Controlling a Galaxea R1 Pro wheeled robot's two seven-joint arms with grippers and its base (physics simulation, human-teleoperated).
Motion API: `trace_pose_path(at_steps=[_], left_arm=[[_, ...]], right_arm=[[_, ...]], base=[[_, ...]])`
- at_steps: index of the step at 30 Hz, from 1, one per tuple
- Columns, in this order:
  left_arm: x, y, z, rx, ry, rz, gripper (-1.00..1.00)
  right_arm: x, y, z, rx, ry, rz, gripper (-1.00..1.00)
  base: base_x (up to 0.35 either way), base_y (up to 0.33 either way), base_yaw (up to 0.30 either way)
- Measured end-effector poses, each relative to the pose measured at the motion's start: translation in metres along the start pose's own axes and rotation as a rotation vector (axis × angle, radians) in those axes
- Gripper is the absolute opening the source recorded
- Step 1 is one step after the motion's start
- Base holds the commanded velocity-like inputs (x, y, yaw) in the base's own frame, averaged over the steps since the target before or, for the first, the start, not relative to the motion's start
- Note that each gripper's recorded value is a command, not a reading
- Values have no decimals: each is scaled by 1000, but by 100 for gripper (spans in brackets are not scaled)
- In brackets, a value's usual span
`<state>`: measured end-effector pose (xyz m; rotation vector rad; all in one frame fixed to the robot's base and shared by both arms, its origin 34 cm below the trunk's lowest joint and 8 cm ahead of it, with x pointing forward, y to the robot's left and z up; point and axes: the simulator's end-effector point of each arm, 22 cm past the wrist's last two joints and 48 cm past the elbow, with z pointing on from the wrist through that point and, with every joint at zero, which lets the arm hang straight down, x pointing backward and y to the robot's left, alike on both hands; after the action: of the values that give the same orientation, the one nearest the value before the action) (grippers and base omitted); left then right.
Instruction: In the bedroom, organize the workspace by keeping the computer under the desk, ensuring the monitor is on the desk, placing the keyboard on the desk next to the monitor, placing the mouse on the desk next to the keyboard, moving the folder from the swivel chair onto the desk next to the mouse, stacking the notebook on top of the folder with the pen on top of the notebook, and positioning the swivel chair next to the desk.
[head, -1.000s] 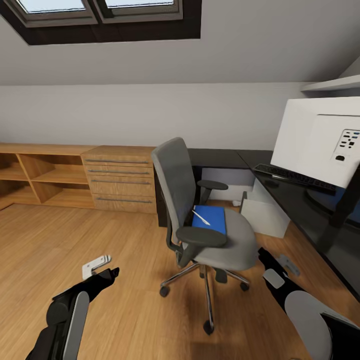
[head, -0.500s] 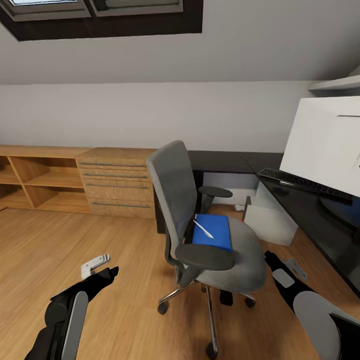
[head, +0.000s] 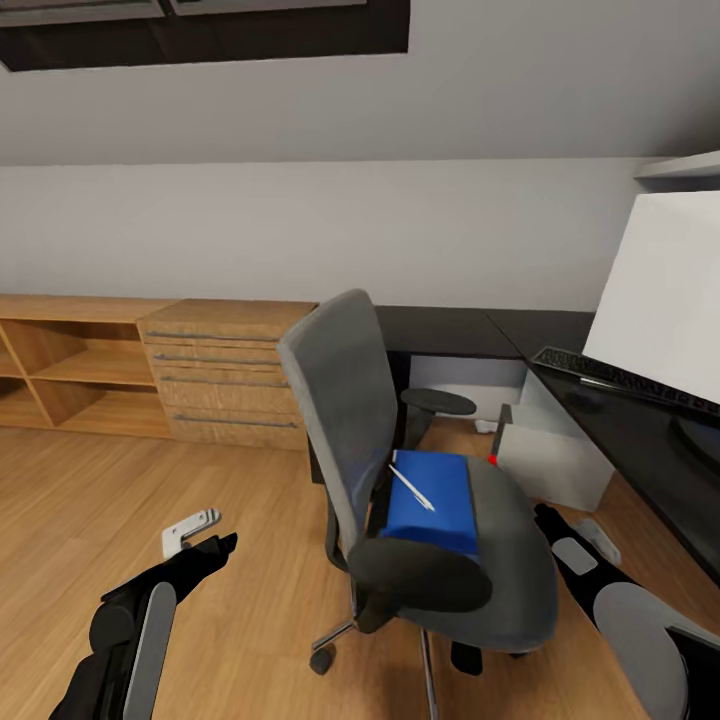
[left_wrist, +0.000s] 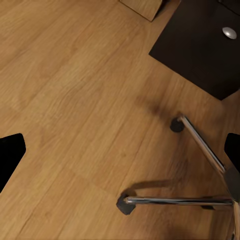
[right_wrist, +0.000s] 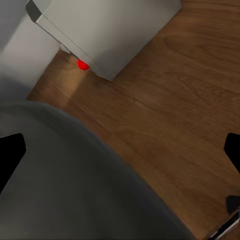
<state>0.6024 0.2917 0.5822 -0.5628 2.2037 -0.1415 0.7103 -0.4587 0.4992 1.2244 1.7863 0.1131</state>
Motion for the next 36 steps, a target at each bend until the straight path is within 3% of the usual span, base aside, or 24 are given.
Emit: trace_pose_path(at_steps=[7,20,31,36], left_arm=[[-5,-1,-2,3,-11,0,100],[15,8,8,6,-22,-4,100],[21,10,11,7,-22,-4,100],[23,9,12,8,-17,-5,100]], right_arm=[[0,0,0,1,3,2,100],[19,-23,11,8,5,29,100],[24,-15,12,-18,-2,26,100],[33,-6,10,-32,6,29,100]], base=[[36,0,0],[1,0,0],[0,0,8],[0,0,213]])
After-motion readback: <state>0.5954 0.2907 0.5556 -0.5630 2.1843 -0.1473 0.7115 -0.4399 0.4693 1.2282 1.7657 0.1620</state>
